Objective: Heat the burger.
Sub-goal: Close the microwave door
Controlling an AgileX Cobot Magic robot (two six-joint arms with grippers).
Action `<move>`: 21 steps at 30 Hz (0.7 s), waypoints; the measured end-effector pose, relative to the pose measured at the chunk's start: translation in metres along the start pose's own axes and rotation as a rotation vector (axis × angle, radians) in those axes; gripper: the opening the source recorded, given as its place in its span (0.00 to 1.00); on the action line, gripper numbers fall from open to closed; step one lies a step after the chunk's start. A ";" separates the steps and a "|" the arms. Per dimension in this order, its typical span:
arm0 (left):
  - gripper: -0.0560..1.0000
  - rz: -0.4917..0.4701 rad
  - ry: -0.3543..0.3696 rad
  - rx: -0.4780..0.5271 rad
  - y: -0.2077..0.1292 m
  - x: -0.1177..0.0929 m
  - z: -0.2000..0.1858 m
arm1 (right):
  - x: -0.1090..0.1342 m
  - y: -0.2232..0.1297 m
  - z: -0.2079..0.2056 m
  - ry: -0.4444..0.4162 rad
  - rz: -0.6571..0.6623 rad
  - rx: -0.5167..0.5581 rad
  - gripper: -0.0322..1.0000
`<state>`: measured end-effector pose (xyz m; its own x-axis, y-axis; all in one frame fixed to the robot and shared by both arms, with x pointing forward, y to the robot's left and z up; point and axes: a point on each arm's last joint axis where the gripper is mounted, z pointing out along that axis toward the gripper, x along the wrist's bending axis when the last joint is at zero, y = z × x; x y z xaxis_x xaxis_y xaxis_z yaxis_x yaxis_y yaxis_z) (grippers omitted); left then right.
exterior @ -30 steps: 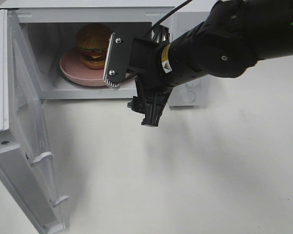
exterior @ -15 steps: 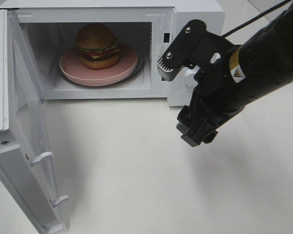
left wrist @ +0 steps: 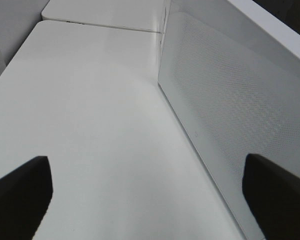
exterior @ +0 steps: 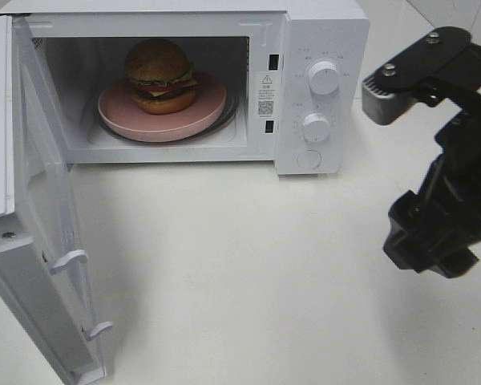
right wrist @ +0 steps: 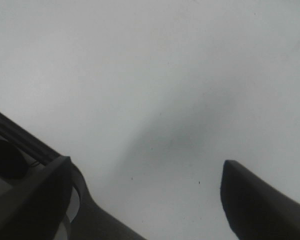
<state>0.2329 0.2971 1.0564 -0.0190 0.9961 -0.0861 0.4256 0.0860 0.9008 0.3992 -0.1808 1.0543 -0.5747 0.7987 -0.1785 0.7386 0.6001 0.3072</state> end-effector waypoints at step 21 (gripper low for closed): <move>0.98 0.000 0.000 0.000 0.000 0.000 0.000 | -0.017 -0.108 -0.049 -0.002 0.152 -0.168 0.77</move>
<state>0.2329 0.2971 1.0564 -0.0190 0.9961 -0.0861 0.4256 0.0860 0.9008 0.3121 -0.2612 1.0700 -0.4603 0.8796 -0.1200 0.7476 0.4570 0.4820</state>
